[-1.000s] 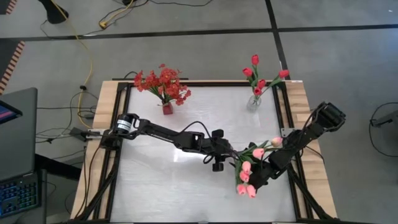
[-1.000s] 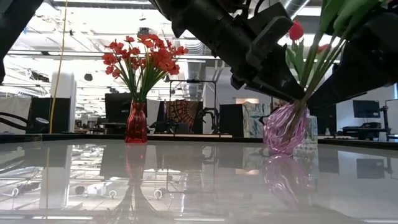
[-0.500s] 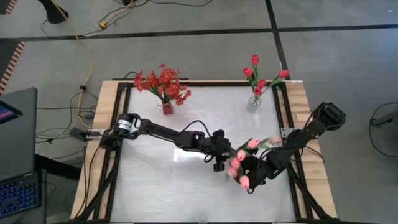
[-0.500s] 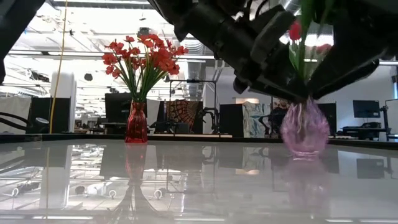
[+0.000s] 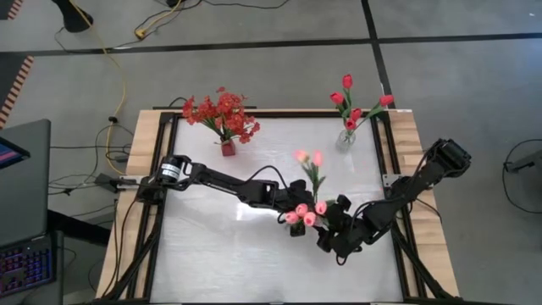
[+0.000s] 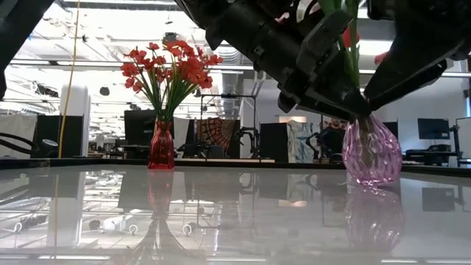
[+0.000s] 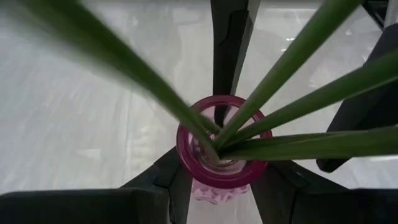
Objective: Sort flowers into vase by color
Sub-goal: Adjust the pink tulips in the purple flower vase
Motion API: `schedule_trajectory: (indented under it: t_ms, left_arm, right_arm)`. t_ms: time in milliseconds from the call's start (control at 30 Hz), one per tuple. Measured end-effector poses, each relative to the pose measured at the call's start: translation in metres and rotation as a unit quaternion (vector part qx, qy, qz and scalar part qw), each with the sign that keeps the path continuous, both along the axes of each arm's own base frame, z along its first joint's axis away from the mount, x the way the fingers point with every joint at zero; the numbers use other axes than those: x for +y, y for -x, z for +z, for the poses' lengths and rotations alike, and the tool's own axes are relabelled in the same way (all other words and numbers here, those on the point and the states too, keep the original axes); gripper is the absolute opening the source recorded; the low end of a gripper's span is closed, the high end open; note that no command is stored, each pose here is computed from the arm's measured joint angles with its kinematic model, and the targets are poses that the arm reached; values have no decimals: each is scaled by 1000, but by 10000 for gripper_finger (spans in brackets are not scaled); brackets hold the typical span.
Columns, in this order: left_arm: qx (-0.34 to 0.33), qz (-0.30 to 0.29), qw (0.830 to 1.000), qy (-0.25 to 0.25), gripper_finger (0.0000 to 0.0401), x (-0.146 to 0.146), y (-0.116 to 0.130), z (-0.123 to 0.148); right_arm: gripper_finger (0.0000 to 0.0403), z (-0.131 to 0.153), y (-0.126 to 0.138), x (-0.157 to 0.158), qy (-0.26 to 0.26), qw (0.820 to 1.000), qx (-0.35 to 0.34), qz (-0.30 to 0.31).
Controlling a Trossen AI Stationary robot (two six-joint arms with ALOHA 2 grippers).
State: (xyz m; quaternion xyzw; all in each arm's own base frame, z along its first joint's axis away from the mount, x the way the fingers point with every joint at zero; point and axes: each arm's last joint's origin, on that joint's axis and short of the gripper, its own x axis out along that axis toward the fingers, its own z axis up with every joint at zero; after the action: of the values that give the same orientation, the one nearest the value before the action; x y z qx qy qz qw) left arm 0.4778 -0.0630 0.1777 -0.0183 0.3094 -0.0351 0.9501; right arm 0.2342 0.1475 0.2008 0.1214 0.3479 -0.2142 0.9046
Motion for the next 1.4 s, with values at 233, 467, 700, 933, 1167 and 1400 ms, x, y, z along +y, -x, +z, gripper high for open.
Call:
schedule_trajectory:
  t_ms: [233, 467, 700, 933, 1167, 1400]
  left_arm:
    - [-2, -1, 1000, 0, 127, 0, 0, 0]
    - [-3, 1, 1000, -1, 127, 0, -1, 2]
    - [-2, 0, 1000, 0, 127, 0, -1, 3]
    - [7, -4, 1000, 1, 127, -1, 2, 5]
    - [20, -2, 1000, -3, 127, 0, 6, 11]
    - [24, 1, 1000, -6, 127, -1, 7, 12]
  right_arm:
    - [276, -7, 15, 9, 9, 1000, -12, -12]
    - [276, -20, 31, 14, 7, 999, -23, -27]
    - [276, -23, 33, 17, 11, 1000, -18, -20]
    - [276, -40, 29, 23, 15, 999, -23, -18]
    - [276, -61, 21, 28, 53, 998, -16, -13]
    - [276, -75, 12, 29, 72, 997, -16, -7]
